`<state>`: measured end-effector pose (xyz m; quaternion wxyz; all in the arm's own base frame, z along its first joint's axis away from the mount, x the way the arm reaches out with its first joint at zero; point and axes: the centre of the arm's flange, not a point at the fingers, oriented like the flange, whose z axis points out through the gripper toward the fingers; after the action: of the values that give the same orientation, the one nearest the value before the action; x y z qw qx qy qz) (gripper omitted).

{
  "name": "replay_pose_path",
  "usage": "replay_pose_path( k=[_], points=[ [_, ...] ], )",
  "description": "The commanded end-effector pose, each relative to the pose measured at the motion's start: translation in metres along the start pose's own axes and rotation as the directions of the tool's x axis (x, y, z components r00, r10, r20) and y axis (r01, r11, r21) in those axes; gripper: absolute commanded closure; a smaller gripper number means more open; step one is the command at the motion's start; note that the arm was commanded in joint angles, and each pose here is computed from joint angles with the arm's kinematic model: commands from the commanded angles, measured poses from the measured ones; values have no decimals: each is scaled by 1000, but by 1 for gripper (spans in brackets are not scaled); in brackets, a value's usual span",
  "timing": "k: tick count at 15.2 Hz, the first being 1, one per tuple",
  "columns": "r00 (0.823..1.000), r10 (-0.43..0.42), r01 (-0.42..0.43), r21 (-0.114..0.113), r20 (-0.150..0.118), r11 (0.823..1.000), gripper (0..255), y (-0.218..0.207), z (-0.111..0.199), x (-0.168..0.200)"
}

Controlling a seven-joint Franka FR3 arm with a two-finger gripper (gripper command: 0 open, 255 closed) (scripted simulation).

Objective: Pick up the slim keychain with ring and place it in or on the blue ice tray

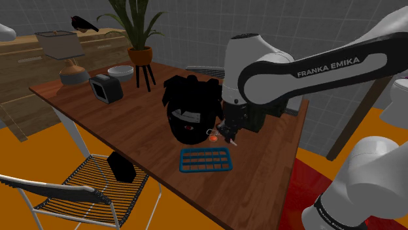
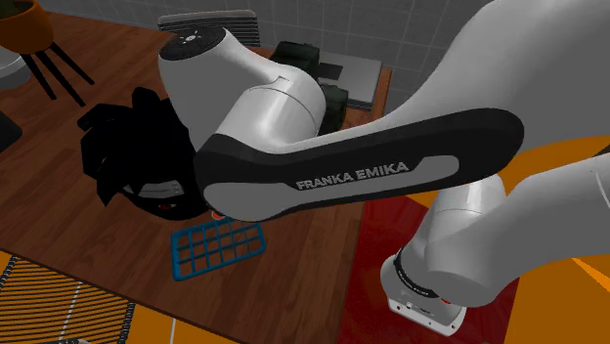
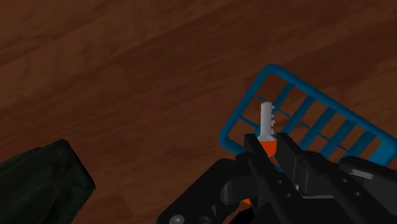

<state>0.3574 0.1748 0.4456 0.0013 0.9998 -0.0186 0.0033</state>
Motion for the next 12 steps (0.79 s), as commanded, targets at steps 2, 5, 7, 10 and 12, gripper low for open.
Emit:
replay_pose_path(
  k=[2, 5, 7, 10, 12],
  points=[
    [1000, 1, -1, 2, 0, 1000, 255, -44, 3, 6],
    [1000, 1, -1, 2, 0, 1000, 255, -70, 7, 12],
    [1000, 1, -1, 2, 0, 1000, 255, -71, 18, 12],
    [1000, 1, -1, 2, 0, 1000, 255, -71, 34, 11],
    [1000, 1, -1, 2, 0, 1000, 255, -71, 44, 11]
  ],
)
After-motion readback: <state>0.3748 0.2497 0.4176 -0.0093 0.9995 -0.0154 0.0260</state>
